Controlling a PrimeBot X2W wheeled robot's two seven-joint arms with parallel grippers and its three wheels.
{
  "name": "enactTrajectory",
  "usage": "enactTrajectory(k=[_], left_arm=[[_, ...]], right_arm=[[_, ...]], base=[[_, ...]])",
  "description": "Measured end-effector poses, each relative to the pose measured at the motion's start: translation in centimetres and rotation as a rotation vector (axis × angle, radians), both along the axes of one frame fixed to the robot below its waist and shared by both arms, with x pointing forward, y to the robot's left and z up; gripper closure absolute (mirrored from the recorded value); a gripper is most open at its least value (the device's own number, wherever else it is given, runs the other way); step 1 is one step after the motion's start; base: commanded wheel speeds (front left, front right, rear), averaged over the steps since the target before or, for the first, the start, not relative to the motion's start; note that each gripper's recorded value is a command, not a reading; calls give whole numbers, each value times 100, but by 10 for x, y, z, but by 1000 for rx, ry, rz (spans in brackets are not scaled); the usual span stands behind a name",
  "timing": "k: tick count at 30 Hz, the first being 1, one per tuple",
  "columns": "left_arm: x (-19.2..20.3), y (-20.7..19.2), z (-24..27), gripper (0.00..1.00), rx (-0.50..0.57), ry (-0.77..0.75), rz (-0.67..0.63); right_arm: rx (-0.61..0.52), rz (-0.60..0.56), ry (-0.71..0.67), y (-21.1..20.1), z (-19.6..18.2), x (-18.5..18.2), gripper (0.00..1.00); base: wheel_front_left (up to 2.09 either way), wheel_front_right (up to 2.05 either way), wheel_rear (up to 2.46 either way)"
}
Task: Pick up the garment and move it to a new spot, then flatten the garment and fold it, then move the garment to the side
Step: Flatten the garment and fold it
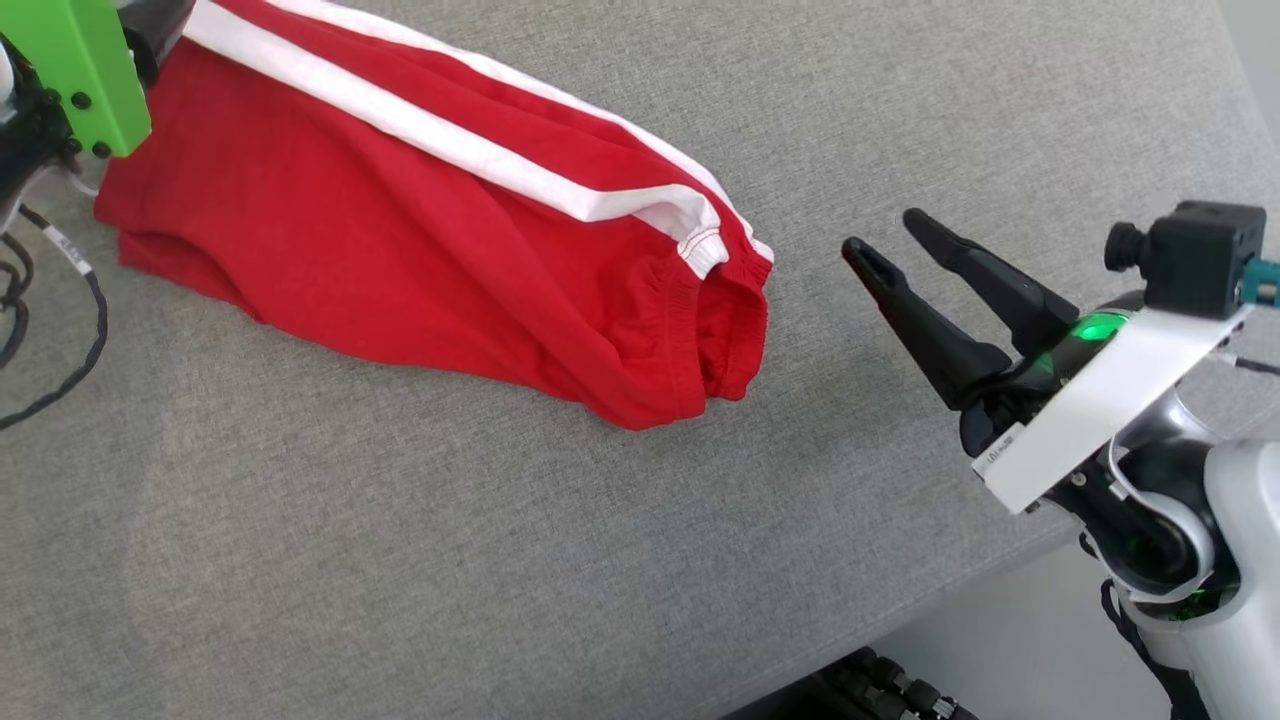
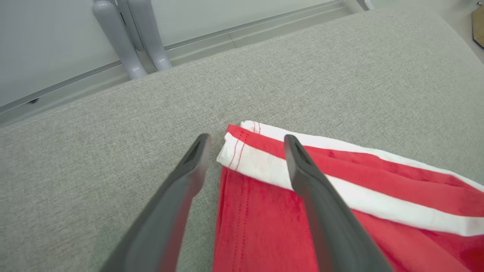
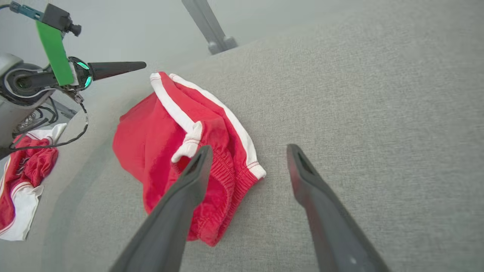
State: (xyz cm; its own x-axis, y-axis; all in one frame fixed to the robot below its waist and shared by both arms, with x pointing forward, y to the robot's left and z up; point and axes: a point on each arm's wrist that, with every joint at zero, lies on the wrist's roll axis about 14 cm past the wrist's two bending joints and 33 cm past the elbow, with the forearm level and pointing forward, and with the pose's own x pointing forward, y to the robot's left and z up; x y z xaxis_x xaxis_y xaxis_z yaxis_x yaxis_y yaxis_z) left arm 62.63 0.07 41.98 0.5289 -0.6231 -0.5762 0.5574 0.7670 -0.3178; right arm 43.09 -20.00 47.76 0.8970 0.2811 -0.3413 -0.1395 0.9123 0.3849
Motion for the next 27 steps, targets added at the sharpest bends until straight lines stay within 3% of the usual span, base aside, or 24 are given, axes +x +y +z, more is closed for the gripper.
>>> enactTrajectory(k=[8, 15, 27], left_arm=[[-9, 15, 18, 0, 9, -206, 27], [-58, 26, -22, 0, 24, -59, 51], [-76, 46, -55, 0, 93, 133, 129]], right_arm=[[-197, -105, -203, -29, 8, -15, 0], [-380, -193, -366, -55, 16, -28, 0], [-400, -216, -315, -50, -14, -44, 0]], base=[[0, 0, 0], [0, 0, 0], [0, 0, 0]])
